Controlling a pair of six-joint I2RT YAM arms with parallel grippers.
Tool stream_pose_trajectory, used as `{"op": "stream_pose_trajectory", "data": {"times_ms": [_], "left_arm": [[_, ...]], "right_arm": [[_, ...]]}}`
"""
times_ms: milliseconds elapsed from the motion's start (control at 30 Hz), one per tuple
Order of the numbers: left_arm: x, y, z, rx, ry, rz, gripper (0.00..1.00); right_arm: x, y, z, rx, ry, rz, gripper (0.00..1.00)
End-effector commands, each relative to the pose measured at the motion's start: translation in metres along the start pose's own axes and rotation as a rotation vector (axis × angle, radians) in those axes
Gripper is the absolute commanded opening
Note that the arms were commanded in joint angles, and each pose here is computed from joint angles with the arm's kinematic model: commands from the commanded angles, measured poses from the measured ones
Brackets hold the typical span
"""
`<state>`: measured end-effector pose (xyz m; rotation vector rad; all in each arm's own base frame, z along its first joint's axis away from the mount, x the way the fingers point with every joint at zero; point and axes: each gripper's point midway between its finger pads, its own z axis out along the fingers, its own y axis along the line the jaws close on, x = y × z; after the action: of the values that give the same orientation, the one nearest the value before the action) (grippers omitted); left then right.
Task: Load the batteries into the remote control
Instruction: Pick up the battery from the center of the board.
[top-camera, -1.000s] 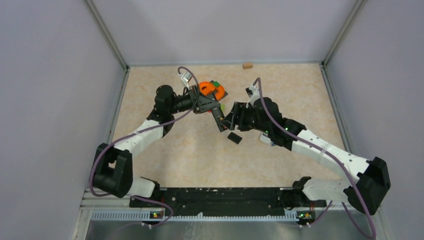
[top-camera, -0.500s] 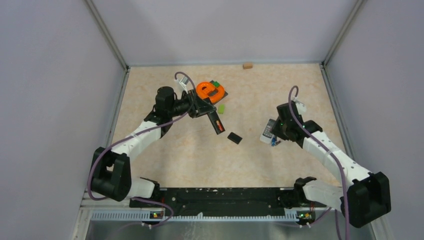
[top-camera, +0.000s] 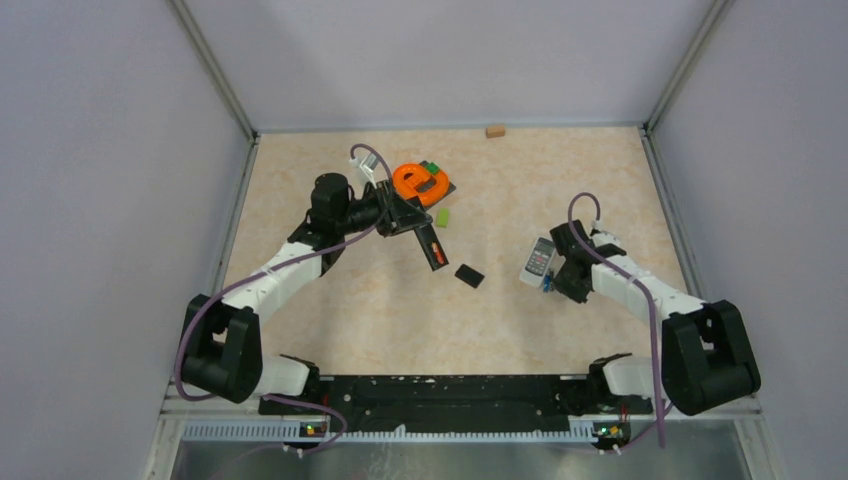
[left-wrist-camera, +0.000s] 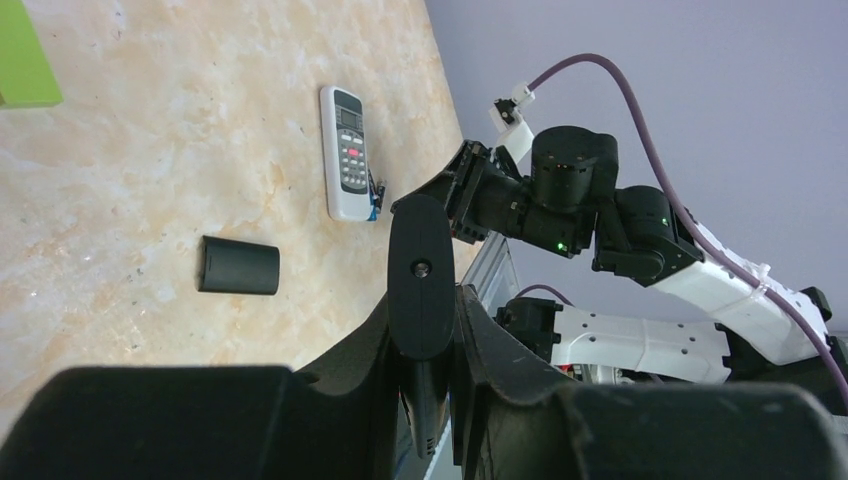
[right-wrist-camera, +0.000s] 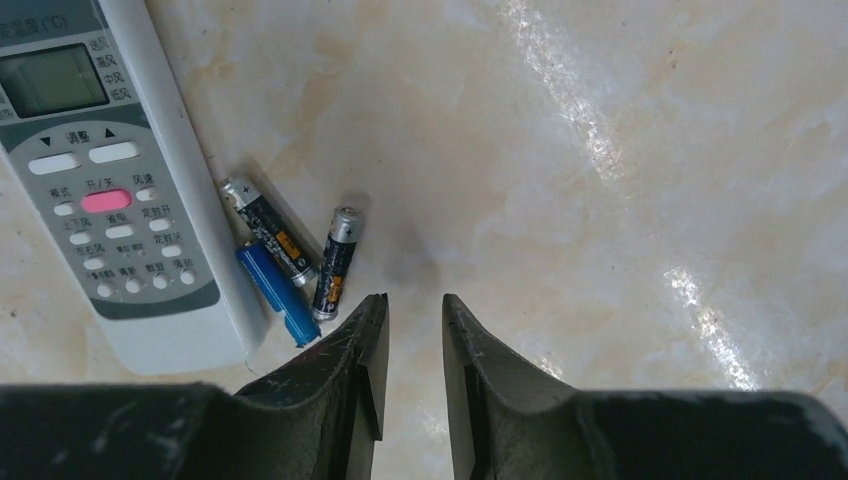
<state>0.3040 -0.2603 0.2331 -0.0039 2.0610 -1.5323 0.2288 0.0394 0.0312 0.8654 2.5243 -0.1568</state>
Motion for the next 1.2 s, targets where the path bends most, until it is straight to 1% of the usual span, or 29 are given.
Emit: {"op": "stream_pose_trajectory", "data": {"times_ms": [0, 67, 167, 467, 600, 767, 933, 1000, 1100, 1167], "left_arm": [[-0.008, -0.025, -0.007, 0.067, -0.021, 0.086, 0.0], [-0.008, -0.026, -0.007, 0.071, -0.02, 0.089, 0.0], [-0.009, -0.026, -0.007, 0.071, -0.02, 0.09, 0.0], [-0.008, -0.025, -0.006, 0.072, -0.015, 0.088, 0.0], [-0.008, -0.025, -0.006, 0.073, -0.013, 0.085, 0.0], [-0.008, -0.026, -0.006, 0.077, -0.011, 0.084, 0.0], [-0.008, -0.026, -0.006, 0.08, -0.01, 0.08, 0.0], [-0.007, -0.026, -0.006, 0.083, -0.006, 0.08, 0.0], [-0.007, -0.027, -0.006, 0.086, -0.005, 0.083, 0.0], [-0.006, -0.029, -0.005, 0.091, -0.007, 0.075, 0.0]], "right_arm": [[-0.023, 0.017, 0.001, -0.034, -0.069, 0.041, 0.3], [-0.026, 0.02, 0.001, -0.043, -0.075, 0.046, 0.35], [-0.028, 0.024, 0.0, -0.052, -0.071, 0.05, 0.38], [-0.029, 0.028, 0.008, -0.037, -0.075, 0.051, 0.38], [-0.029, 0.025, 0.015, 0.009, -0.07, 0.042, 0.34], [-0.028, 0.021, 0.016, 0.022, -0.068, 0.029, 0.28], [-0.021, 0.019, 0.02, 0.027, -0.047, 0.016, 0.25], [-0.017, 0.019, 0.023, 0.031, -0.034, 0.008, 0.18], [-0.014, 0.022, 0.026, 0.019, -0.018, -0.007, 0.03], [-0.018, 0.027, 0.024, -0.008, -0.029, -0.003, 0.0]]}}
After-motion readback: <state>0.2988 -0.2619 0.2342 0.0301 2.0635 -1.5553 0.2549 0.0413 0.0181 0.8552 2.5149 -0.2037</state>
